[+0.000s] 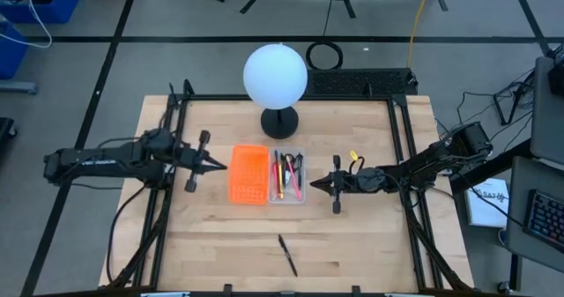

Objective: Pick & place school supplies into a supply box
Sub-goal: Put the black pen into the orange supply box, then return to Home Position

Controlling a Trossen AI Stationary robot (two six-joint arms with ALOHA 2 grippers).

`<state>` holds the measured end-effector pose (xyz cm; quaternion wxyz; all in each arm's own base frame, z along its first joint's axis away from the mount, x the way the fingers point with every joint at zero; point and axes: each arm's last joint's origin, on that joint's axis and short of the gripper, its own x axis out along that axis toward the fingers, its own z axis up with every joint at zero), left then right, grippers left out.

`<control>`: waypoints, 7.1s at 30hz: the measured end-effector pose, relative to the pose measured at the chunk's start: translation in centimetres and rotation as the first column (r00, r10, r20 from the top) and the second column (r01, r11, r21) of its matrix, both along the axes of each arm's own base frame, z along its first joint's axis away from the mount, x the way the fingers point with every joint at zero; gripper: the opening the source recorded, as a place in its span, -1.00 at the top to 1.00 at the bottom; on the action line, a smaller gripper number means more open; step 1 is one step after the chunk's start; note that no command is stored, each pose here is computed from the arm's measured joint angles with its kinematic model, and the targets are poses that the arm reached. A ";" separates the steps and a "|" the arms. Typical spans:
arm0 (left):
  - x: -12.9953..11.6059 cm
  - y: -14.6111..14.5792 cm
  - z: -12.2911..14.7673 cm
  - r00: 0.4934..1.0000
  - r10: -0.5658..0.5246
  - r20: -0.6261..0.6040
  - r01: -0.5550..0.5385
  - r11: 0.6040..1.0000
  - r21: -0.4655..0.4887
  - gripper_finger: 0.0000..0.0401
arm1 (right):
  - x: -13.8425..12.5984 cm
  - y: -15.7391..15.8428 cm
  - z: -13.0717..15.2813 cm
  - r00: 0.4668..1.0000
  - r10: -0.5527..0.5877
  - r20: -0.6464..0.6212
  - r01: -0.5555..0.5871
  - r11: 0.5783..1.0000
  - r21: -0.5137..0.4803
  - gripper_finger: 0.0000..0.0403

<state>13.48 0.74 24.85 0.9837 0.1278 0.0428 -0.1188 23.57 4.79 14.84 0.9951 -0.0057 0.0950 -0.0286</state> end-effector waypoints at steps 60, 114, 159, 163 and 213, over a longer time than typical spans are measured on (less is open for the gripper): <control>-2.1 0.2 -6.5 0.963 0.189 0.191 -0.128 0.947 -0.293 0.81 | 17.6 18.0 5.7 0.525 -0.030 -0.851 0.655 0.652 0.381 1.00; -2.1 0.2 -6.7 0.965 0.189 0.179 -0.137 0.953 -0.270 0.81 | 19.0 16.8 -1.1 0.380 0.082 -0.921 0.702 0.623 0.345 0.39; -2.0 0.2 -7.5 0.979 0.185 0.087 -0.151 0.943 -0.298 0.81 | 15.7 12.3 -4.5 0.049 -0.044 -0.998 0.702 0.712 0.003 0.89; -2.0 0.2 -7.5 0.978 0.186 0.093 -0.152 0.945 -0.289 0.81 | 15.9 12.3 -1.1 0.179 -0.057 -0.982 0.691 0.718 0.084 0.89; -2.0 0.2 -7.3 0.976 0.194 0.103 -0.153 0.936 -0.318 0.81 | 14.4 -9.3 1.2 0.633 -0.244 -0.734 0.762 0.361 0.537 0.29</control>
